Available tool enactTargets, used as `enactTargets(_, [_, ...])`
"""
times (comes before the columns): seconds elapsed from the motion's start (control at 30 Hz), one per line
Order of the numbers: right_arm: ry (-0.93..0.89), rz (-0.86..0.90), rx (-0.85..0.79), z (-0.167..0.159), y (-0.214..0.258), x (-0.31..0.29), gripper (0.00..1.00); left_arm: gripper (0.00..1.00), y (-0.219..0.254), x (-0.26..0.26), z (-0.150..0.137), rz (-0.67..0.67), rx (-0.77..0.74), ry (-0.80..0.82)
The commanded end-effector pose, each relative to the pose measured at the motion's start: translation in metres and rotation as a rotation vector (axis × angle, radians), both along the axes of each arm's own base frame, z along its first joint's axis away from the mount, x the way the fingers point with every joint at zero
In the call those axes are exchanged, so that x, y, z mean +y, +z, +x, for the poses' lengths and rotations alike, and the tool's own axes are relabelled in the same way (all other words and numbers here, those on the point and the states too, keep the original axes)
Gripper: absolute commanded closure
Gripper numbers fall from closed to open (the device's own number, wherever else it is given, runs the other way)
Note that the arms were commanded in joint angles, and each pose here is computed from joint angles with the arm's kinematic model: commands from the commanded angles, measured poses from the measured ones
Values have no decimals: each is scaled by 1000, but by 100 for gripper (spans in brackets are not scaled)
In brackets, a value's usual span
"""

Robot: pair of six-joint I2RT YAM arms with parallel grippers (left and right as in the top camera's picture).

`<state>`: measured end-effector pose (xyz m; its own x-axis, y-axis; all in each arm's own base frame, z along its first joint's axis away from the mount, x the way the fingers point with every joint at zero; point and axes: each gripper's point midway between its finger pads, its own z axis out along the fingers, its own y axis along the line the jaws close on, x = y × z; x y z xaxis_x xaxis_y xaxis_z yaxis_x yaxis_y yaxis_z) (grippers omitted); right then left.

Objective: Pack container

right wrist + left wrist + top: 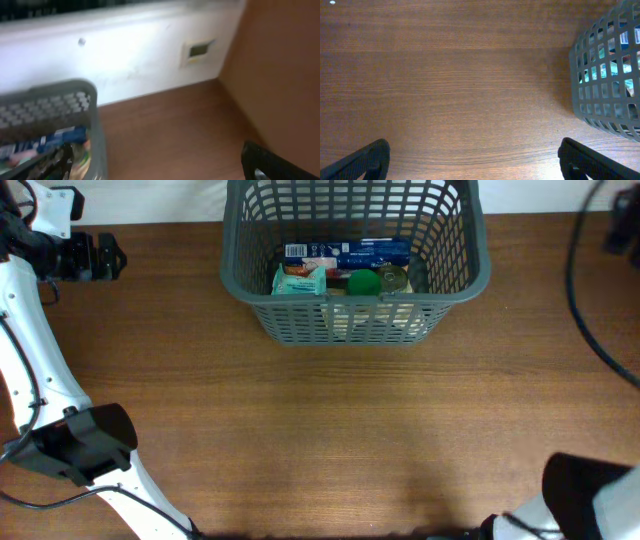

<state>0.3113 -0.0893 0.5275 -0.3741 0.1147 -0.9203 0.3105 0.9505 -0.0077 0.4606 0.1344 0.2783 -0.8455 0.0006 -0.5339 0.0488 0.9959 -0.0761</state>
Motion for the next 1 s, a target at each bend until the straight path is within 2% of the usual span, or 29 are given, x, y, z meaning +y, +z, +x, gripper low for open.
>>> enactTargets(0.0, [-36, -49, -150, -65, 43, 6, 1, 1, -2, -1, 0, -13, 7, 10])
enactTargets(0.2, [-35, -77, -261, -119, 67, 22, 1, 1, -2, -1, 0, -13, 7, 10])
enactTargets(0.33, [-35, -83, -283, -137, 70, 27, 1, 1, -2, -1, 0, -13, 6, 10])
enactTargets(0.7, [-21, -60, -212, -144, 51, 31, 1, 1, -2, -1, 0, -13, 7, 10])
enactTargets(0.87, [88, -50, -286, -153, 64, 54, 1, 1, -2, -1, 0, -13, 6, 10])
enactTargets(0.97, [198, -67, -407, -166, 77, 77, 1, 1, -2, -1, 0, -13, 6, 10])
